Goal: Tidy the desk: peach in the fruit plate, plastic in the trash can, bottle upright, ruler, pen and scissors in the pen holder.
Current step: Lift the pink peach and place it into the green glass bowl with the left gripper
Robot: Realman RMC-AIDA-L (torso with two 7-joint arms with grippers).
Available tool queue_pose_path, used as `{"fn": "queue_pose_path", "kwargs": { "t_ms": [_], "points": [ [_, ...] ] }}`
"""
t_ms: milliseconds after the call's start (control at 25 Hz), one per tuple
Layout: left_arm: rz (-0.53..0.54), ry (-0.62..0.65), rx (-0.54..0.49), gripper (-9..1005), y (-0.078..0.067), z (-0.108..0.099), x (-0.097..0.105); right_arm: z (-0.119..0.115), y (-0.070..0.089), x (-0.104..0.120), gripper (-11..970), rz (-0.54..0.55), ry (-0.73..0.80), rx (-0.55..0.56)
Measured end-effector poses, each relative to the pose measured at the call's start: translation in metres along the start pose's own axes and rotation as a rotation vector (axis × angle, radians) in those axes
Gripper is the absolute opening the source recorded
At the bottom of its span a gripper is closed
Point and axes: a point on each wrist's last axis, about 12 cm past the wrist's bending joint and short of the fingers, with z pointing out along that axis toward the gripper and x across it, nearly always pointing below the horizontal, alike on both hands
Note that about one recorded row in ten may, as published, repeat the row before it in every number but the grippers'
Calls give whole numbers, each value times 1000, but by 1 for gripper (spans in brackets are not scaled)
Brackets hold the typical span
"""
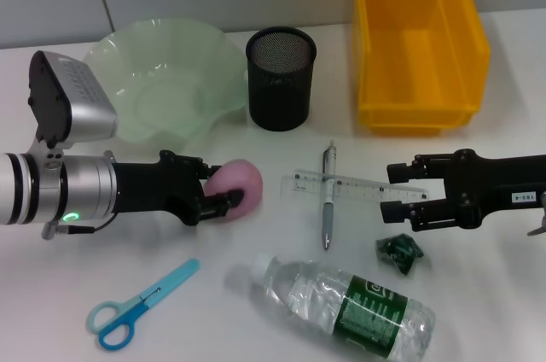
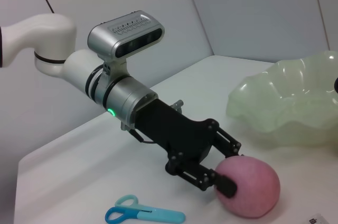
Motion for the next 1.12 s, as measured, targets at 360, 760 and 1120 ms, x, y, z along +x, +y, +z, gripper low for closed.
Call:
{"fn": "queue_pose_path", "kwargs": {
  "t_ms": [360,760,1120],
  "points": [
    [-53,-110,69,444,-5,-25,-3,0,0,0,760,1,0,-1],
    [-190,-475,-154,332,19,-63,-11,2,1,0,758,1,-2,-3],
    [-204,-408,-428,284,52,-47,-12,3,1,0,757,0,-3,-5]
  ]
}}
